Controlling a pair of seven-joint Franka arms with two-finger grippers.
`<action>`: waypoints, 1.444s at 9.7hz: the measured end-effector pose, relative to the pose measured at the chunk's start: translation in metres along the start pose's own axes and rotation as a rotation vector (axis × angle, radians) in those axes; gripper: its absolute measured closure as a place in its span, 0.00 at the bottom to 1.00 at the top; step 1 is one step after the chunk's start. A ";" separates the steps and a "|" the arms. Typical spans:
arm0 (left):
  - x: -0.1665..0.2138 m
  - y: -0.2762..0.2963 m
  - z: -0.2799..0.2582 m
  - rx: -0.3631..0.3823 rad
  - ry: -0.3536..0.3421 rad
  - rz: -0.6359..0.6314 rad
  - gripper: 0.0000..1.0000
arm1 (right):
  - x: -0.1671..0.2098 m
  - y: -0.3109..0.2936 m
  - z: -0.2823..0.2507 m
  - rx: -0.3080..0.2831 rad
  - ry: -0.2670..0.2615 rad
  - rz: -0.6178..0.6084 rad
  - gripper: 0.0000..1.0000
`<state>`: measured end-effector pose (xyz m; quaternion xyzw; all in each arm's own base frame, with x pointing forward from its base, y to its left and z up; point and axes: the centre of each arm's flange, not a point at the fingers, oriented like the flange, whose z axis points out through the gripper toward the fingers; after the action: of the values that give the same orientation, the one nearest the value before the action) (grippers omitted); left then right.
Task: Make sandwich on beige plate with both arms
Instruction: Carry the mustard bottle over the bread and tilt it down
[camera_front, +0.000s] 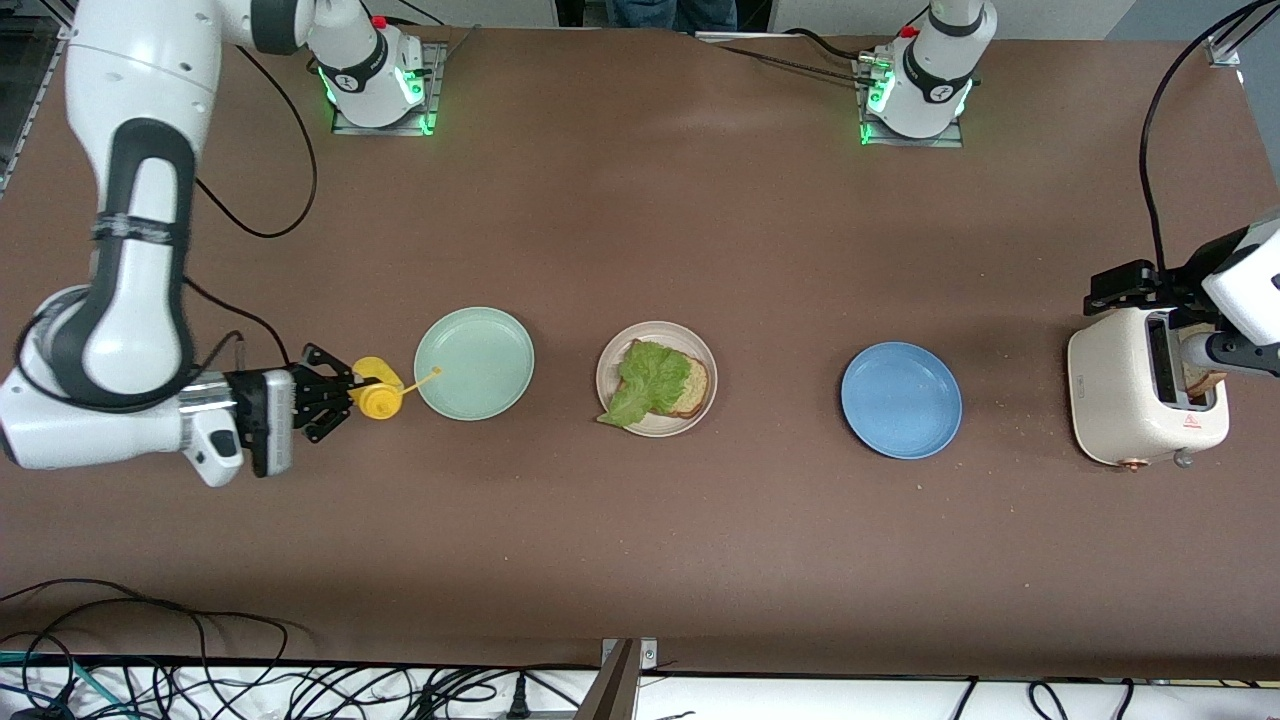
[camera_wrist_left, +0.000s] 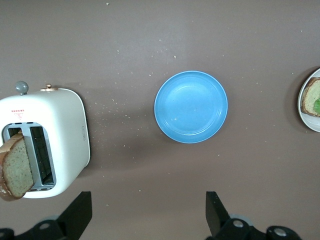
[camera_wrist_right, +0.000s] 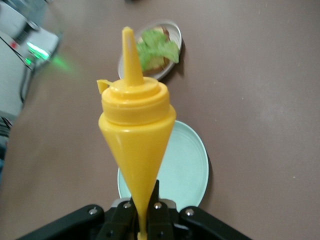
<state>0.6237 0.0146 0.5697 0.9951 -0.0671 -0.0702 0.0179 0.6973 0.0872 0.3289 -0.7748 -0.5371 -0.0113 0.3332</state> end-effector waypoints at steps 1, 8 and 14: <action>0.000 0.000 0.000 0.000 0.000 0.000 0.00 | 0.029 -0.010 0.013 -0.056 -0.133 0.020 0.96; 0.001 0.000 0.002 -0.001 -0.004 0.000 0.00 | 0.175 -0.098 0.110 -0.479 -0.711 0.003 0.96; 0.002 -0.001 0.004 -0.002 -0.007 0.000 0.00 | 0.269 -0.208 0.256 -0.940 -1.115 -0.257 0.96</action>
<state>0.6248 0.0149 0.5655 0.9949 -0.0670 -0.0737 0.0186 0.5492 0.4862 0.3357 -0.6576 -0.6515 0.1163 -0.3600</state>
